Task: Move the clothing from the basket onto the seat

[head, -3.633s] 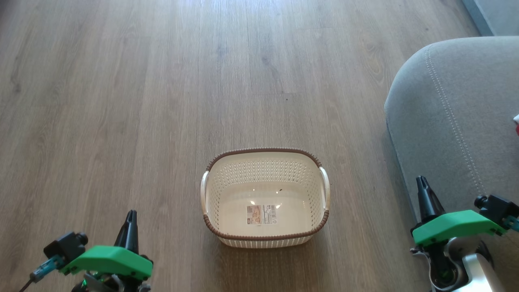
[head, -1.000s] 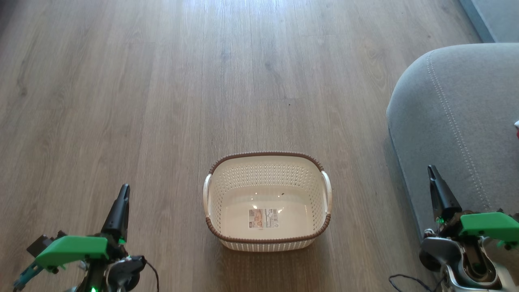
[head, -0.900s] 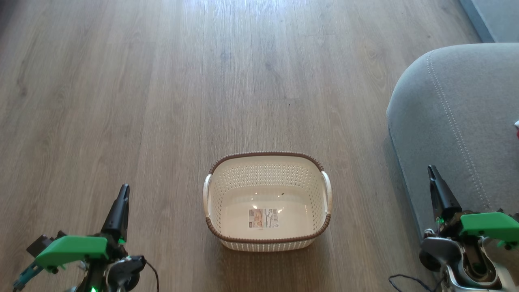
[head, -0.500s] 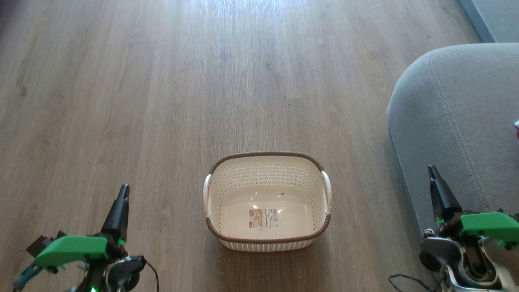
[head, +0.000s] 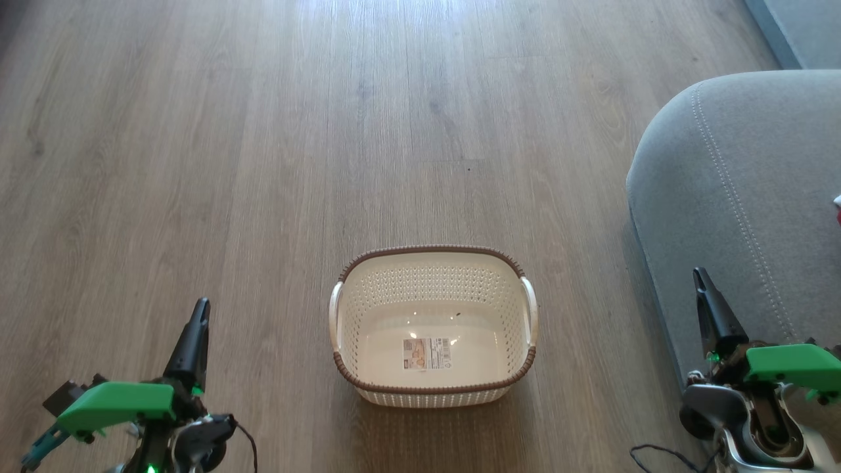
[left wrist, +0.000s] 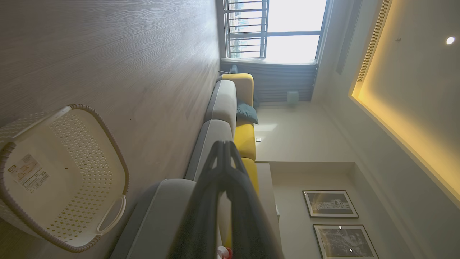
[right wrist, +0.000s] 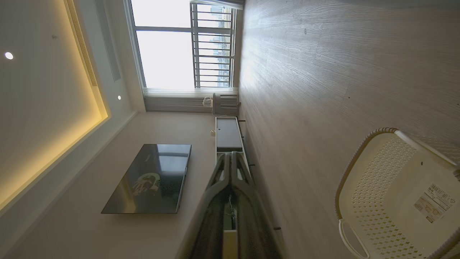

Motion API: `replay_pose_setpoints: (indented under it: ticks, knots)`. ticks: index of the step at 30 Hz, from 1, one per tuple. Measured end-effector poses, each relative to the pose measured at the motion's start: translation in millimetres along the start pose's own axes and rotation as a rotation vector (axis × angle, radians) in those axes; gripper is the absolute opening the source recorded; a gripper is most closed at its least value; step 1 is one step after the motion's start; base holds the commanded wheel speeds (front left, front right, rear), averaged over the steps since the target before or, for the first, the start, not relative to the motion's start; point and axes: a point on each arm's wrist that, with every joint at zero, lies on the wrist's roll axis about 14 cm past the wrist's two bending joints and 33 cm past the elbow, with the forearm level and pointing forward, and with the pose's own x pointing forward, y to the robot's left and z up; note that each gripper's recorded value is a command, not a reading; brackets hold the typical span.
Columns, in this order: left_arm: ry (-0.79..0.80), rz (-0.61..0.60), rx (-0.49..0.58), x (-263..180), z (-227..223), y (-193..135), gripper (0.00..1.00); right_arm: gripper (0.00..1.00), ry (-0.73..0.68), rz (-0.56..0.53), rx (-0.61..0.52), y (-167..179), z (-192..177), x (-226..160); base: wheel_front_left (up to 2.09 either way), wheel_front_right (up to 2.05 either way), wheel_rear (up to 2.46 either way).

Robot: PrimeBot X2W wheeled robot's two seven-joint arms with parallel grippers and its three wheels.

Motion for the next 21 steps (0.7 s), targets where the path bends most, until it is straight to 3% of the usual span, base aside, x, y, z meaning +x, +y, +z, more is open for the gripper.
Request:
replay_pose_setpoints:
  ticks: [21]
  knots:
    - [0.000, 0.000, 0.000, 0.0, 0.1, 0.0, 0.00, 0.00, 0.000, 0.000, 0.000, 0.0, -0.1, 0.0, 0.00, 0.00, 0.00]
